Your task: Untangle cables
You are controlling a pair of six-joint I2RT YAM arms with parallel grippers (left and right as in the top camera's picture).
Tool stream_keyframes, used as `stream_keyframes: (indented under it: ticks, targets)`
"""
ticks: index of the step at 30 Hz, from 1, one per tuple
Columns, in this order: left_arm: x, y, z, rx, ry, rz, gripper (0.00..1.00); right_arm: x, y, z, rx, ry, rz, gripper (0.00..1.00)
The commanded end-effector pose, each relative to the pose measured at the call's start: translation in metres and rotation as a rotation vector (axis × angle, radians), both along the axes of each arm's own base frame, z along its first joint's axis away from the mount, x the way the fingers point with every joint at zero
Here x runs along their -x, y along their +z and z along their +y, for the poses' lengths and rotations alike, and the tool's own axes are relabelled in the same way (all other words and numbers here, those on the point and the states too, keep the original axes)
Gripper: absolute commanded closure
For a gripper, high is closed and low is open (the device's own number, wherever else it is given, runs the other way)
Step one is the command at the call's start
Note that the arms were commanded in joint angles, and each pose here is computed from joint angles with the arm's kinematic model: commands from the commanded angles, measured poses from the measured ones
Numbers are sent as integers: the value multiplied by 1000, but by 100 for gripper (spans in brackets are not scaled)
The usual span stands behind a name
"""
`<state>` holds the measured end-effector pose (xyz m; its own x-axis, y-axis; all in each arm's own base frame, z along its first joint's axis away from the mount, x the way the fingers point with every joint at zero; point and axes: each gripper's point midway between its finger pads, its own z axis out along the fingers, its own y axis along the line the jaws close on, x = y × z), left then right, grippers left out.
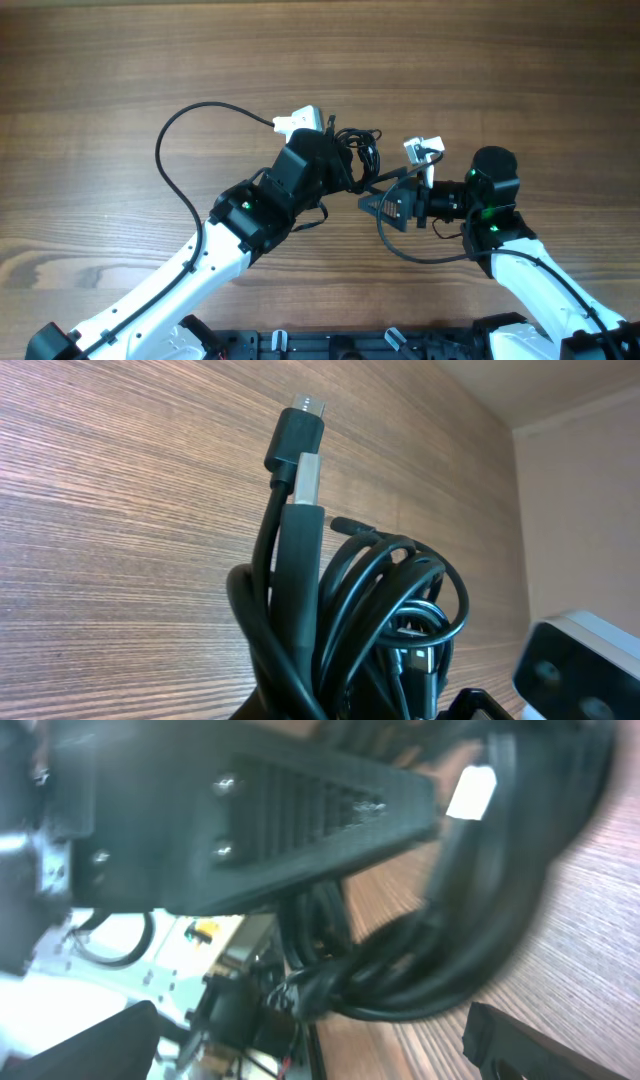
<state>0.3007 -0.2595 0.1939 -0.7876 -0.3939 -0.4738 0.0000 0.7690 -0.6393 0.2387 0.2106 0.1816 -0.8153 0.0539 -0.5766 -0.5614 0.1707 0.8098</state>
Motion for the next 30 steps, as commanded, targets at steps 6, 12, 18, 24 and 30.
stream_keyframes:
  ticks: [6, 12, 18, 24, 30]
  targets:
    - [2, 2, -6, 91, 38, 69, 96, -34, -6, -9, 4, -231, 204, 44]
    - [12, -1, -14, 120, 43, 114, 96, -36, -3, -9, -24, -249, 280, 64]
    - [14, -1, -15, 107, 46, 103, 91, -30, 4, -6, -30, -195, 206, 96]
    - [5, 7, -5, 10, -144, -19, 66, -12, 4, -2, -2, -71, 42, 96]
    - [11, -1, 5, -117, -354, -94, 96, 7, 10, -1, -28, 55, -25, 96]
